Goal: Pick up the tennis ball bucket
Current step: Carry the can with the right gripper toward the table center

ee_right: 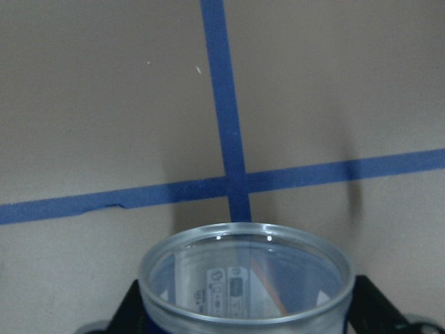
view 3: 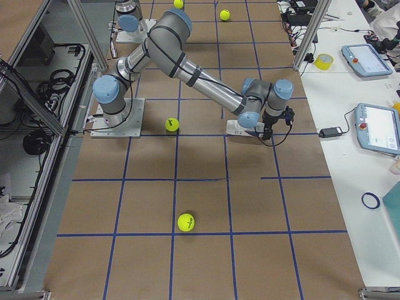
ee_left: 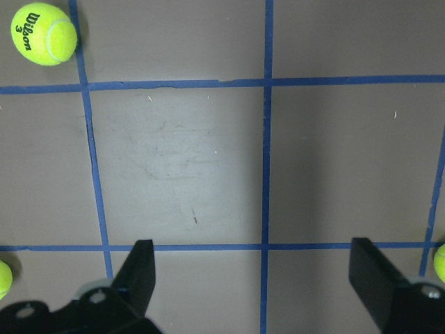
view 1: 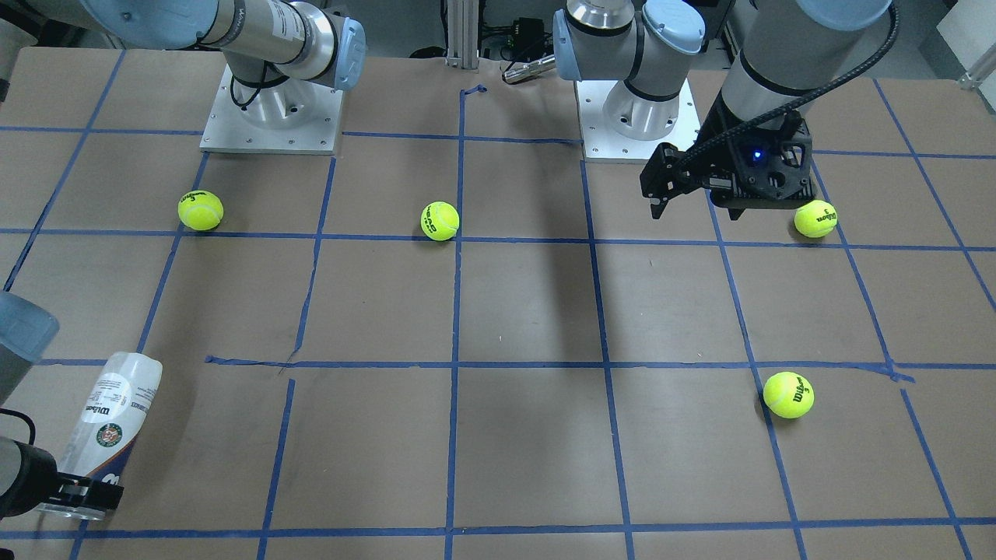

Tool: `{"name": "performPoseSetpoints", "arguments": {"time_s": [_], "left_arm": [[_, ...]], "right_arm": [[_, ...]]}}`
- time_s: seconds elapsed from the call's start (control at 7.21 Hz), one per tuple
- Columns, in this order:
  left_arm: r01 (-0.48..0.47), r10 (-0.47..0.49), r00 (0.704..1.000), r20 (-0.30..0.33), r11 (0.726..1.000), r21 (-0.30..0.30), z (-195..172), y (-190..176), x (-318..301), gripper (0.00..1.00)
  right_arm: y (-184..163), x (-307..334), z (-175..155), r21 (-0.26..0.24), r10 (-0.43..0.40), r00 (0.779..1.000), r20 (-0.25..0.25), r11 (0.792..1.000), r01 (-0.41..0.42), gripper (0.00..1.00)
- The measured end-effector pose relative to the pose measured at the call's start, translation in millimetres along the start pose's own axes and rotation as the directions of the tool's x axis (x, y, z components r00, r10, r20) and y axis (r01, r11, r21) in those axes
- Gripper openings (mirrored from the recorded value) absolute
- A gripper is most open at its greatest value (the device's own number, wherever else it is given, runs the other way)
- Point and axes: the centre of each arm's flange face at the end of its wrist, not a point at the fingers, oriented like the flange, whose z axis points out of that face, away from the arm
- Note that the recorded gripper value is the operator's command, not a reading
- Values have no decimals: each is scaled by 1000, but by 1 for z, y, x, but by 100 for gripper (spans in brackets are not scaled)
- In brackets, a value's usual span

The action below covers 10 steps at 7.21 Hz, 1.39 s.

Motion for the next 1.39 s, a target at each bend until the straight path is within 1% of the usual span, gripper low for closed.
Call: {"name": "performPoseSetpoints", "arguments": {"time_s": [0.14,0.28,0.42,0.55,0.69,0.83,0.97,1.11,1.25,1.39], "left_arm": [[-1,1,1000,0,1000,0,0,0,0,100],[-2,2,1000,0,1000,0,0,0,0,100],[-3,3,1000,0,1000,0,0,0,0,100],[-3,3,1000,0,1000,1,0,0,0,100],[-3,3,1000,0,1000,1,0,0,0,100],[-3,3,1000,0,1000,2,0,0,0,100],[-3,3,1000,0,1000,2,0,0,0,100],[-5,5,1000,0,1000,2,0,0,0,100],[-7,7,1000,-1,1000,2,0,0,0,100],[-5,5,1000,-3,1000,5,-2,-1,-2,100]], "right_arm": [[0,0,-1,4,-24,1000,0,1000,24,34],[0,-1,-5,9,-47,999,-1,999,47,29],[0,-8,-21,29,-77,997,-4,997,77,30],[3,-34,-50,63,-126,992,-5,990,126,25],[10,-81,-74,93,-219,976,-12,971,219,24],[22,-143,-91,111,-352,935,-29,929,353,18],[36,-195,-95,110,-459,888,-31,881,459,14],[53,-238,-89,100,-539,842,-15,837,537,12],[72,-282,-81,96,-632,775,-5,771,629,14],[93,-331,-76,111,-752,659,-22,653,749,19]]}}
